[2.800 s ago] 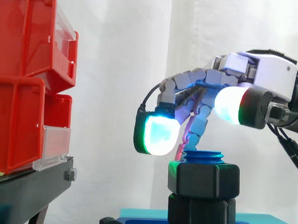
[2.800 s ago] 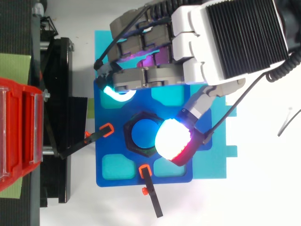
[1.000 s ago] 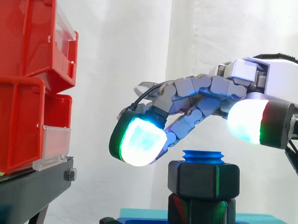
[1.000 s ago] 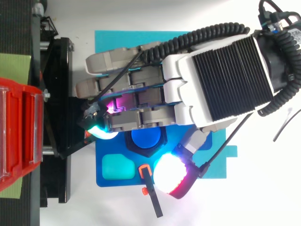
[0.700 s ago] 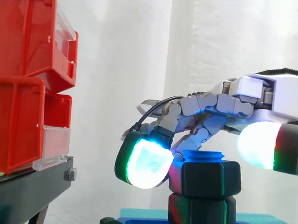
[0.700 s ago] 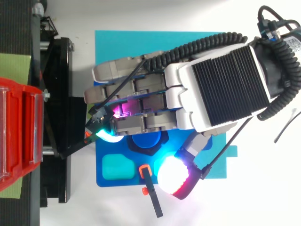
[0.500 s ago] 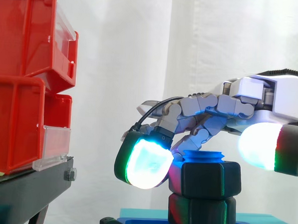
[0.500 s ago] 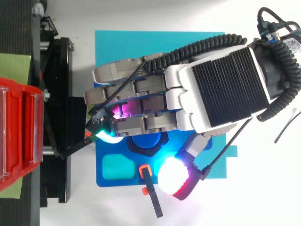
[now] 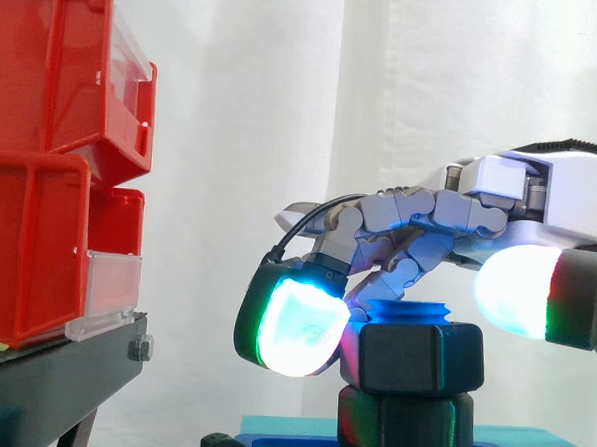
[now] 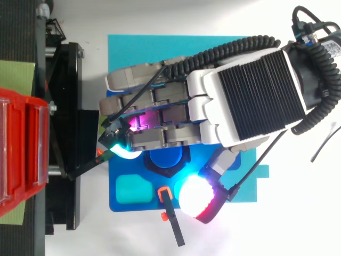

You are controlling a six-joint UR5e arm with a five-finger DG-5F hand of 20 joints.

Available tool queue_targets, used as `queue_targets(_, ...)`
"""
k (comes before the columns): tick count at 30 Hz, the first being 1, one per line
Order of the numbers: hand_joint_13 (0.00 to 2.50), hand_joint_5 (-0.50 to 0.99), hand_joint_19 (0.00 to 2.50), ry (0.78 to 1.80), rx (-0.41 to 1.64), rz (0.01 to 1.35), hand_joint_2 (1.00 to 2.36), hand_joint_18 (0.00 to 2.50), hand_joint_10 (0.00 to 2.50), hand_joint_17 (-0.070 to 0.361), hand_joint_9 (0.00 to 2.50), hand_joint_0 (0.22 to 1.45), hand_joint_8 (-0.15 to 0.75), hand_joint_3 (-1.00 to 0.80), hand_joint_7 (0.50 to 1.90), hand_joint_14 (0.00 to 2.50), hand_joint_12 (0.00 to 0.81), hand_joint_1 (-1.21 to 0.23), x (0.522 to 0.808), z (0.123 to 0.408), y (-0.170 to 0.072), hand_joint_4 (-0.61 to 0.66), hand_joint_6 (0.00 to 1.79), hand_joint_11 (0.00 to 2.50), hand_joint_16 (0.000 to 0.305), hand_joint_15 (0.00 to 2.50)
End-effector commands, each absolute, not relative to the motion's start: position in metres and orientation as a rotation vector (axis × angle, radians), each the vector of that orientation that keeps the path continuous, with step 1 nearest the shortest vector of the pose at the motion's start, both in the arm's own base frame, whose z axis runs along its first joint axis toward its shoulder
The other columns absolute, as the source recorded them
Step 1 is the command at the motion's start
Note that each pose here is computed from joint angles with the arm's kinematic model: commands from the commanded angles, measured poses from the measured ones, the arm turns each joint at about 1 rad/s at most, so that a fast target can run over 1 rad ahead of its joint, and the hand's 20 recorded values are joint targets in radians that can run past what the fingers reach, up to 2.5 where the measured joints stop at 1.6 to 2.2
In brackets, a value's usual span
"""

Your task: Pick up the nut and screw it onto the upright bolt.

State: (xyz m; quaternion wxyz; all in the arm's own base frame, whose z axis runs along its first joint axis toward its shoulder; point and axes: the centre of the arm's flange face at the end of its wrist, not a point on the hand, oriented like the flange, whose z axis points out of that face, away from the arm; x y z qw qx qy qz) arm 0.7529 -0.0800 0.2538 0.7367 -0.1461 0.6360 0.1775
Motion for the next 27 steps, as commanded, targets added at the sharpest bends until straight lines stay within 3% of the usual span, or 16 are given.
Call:
queue_targets(1,0.48,-0.02,0.00,1.397,-0.318,0.388,1.00,0.07,0.00,0.083,0.90,0.50,0.237,-0.50,1.07,0.00,0.281,-0.20,0.753,0.254,-0.083,0.22,0.50,0.00,0.037,0.00)
queue_targets(27,0.60,0.02,0.00,1.383,-0.304,0.362,1.00,0.22,0.00,0.077,1.03,0.51,0.243,-0.50,1.33,0.00,0.254,-0.22,0.751,0.256,-0.107,0.16,0.50,0.00,0.034,0.00)
